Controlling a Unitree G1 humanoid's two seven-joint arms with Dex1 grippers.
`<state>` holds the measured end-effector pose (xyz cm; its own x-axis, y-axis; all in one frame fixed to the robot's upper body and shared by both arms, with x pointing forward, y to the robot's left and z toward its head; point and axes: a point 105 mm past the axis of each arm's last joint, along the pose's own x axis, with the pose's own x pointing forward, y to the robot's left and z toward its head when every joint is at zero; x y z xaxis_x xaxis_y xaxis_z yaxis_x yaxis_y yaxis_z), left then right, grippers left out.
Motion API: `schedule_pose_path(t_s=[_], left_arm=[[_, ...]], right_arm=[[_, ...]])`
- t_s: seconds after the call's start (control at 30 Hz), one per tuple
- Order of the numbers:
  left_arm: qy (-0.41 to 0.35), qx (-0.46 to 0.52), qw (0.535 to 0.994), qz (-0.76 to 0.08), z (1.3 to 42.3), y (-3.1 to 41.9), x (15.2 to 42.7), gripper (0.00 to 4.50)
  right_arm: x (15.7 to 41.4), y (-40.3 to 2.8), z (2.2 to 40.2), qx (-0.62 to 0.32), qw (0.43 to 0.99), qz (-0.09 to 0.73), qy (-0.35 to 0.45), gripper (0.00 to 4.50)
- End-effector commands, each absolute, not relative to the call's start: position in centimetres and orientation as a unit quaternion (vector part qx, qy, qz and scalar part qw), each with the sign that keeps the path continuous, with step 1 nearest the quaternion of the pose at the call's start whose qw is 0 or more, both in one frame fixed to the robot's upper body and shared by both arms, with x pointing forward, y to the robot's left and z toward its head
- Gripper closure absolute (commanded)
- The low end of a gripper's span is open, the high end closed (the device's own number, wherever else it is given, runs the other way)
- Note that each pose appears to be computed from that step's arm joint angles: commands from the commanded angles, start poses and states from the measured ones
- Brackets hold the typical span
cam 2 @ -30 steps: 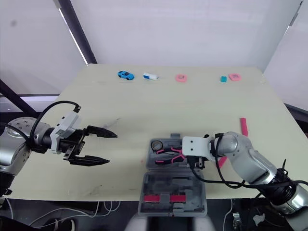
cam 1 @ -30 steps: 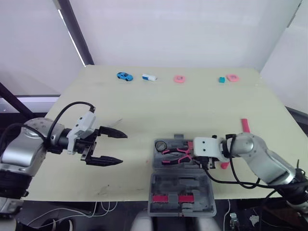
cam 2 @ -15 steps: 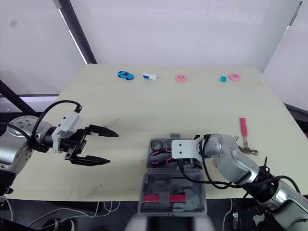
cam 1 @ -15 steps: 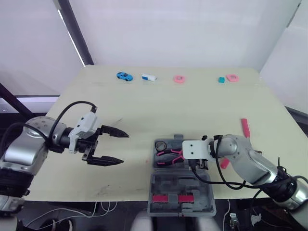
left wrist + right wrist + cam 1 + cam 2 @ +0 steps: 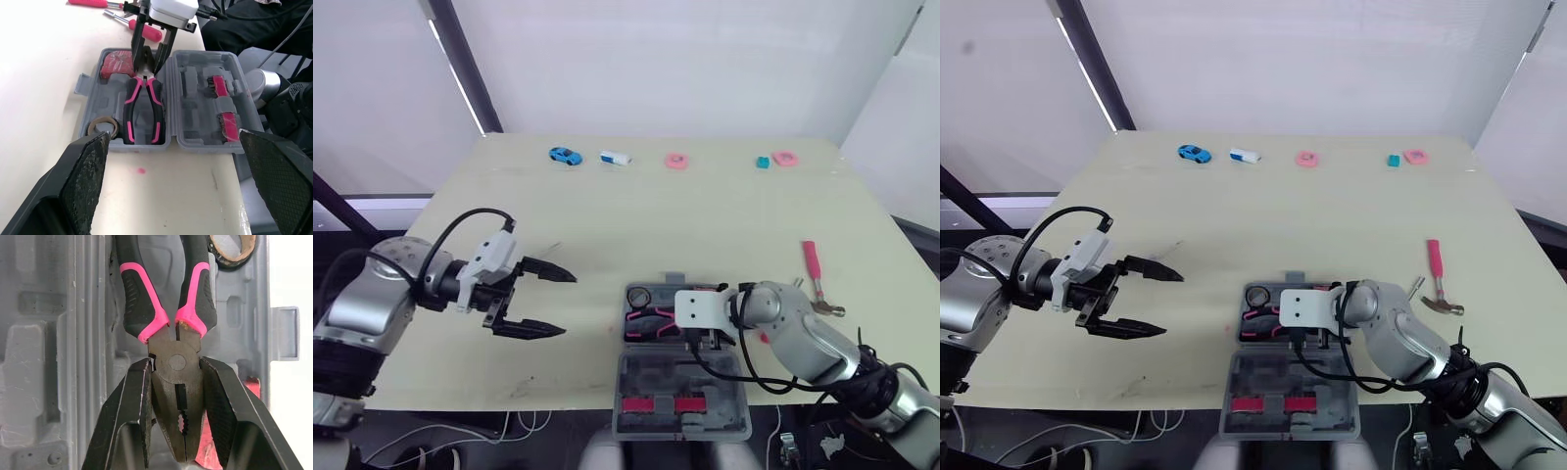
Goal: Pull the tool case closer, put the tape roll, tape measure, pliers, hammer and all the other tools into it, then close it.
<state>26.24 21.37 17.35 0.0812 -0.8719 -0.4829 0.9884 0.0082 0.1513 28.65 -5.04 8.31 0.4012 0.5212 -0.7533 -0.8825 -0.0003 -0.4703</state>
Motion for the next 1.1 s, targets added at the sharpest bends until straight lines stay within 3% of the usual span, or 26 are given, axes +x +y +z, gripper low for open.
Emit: schedule_pose_path(t_s=[0.03, 0.37, 0.43, 0.6, 1.1], left_arm=[[0.123, 0.244, 0.675, -0.685, 17.9, 21.4, 25.8, 0.04], [0.119, 0.240, 0.675, -0.688, 17.6, 21.3, 25.8, 0.04], [0.119, 0.240, 0.675, -0.687, 17.5, 21.3, 25.8, 0.00], [0.118, 0.239, 0.675, -0.688, 17.2, 21.3, 25.9, 0.00], [0.112, 0.238, 0.681, -0.684, 16.7, 21.4, 26.1, 0.00]], right_arm=[[28.6, -4.8, 8.9, -0.486, 0.687, 0.512, 0.171, 3.32], [28.1, -4.1, 8.9, -0.458, 0.694, 0.525, 0.184, 3.32], [28.0, -4.1, 9.1, -0.453, 0.693, 0.529, 0.187, 2.46], [28.2, -4.5, 9.5, -0.454, 0.696, 0.523, 0.188, 1.17], [28.8, -4.4, 12.5, -0.332, 0.754, 0.554, 0.117, 1.17]])
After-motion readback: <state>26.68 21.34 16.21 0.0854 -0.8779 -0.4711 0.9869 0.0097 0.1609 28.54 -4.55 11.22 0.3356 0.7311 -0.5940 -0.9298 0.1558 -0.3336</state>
